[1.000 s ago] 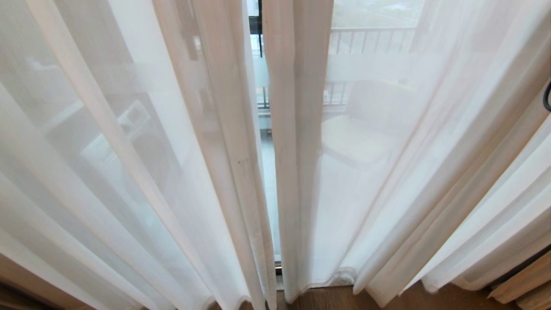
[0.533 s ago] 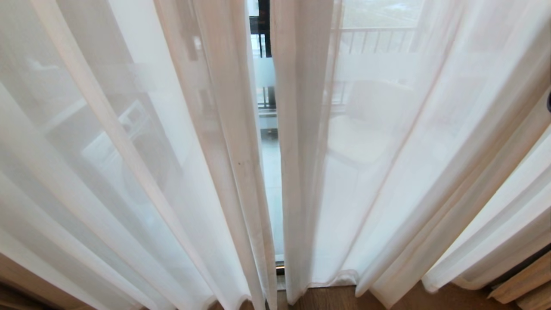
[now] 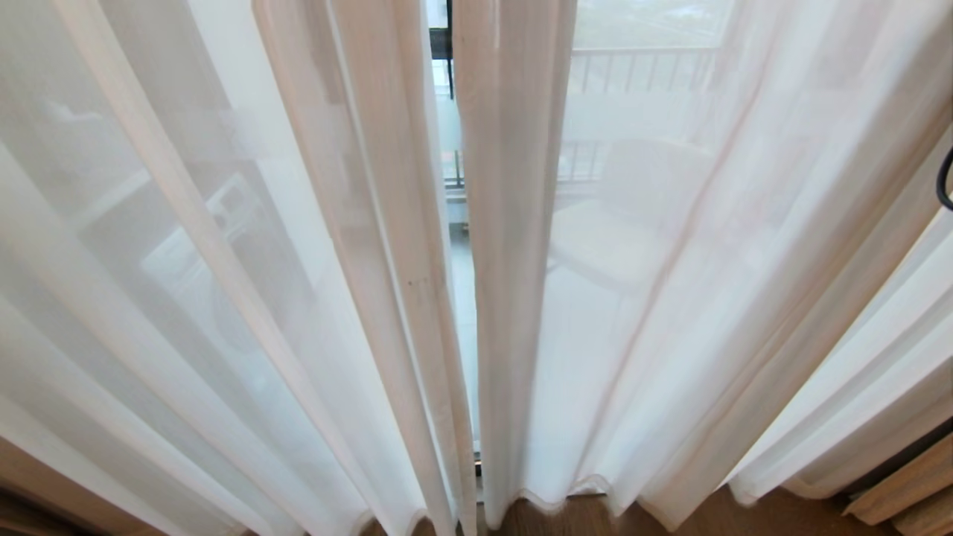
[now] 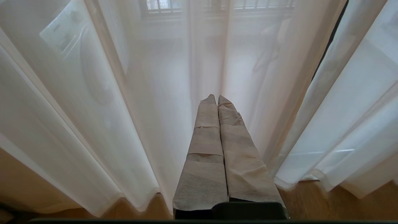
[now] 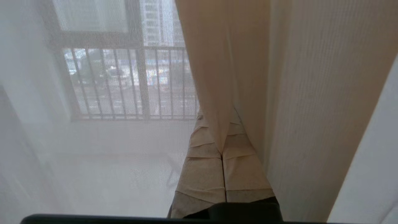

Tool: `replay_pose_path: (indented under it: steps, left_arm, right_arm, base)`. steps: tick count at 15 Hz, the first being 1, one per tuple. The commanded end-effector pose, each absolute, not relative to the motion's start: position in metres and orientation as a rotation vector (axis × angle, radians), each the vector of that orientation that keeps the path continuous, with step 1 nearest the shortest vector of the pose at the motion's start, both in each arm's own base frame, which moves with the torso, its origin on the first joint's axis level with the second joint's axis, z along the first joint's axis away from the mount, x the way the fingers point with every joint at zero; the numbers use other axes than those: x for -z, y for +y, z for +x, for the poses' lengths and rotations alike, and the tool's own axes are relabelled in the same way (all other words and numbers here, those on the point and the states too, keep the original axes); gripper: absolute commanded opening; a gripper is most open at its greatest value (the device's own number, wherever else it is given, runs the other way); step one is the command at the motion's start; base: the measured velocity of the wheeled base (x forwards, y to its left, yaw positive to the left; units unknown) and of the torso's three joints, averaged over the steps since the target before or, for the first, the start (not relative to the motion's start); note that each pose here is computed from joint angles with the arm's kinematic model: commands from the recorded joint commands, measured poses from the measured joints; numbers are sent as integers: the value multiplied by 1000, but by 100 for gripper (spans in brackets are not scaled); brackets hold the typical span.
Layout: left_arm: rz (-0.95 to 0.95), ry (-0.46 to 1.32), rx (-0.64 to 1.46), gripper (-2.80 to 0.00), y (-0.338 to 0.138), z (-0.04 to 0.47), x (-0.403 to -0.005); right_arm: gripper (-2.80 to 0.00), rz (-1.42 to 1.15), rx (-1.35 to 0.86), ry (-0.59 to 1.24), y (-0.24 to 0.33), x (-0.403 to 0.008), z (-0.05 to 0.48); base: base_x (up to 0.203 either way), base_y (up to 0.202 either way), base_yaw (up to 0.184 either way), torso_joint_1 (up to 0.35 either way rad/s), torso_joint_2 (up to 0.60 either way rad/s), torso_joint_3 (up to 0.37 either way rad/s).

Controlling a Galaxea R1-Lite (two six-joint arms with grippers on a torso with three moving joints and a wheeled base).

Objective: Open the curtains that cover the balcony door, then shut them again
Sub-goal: Pull the inner curtains open on both sides

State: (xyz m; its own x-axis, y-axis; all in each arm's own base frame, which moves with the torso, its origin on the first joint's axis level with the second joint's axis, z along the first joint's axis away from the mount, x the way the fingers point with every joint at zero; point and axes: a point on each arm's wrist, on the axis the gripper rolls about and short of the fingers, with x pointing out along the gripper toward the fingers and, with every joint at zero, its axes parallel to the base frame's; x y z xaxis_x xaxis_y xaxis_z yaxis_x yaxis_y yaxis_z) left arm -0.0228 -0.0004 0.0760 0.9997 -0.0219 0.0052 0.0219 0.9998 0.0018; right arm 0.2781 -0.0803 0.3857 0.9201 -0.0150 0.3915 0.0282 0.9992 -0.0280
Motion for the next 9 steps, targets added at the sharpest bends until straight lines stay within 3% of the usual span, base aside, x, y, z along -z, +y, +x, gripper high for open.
replay_pose_path:
  steps: [1,9]
  left_arm:
    - [2,-6,21,-280,0,-23,-76]
    - [0,-6,21,-280,0,-23,-76]
  right_arm:
    - [-280,-36,3,-407,-76,-387,274]
    - [-280,-33,-38,-394,-70,-384,275]
  base:
    - [0,0,0,0,0,0]
    - [0,0,0,0,0,0]
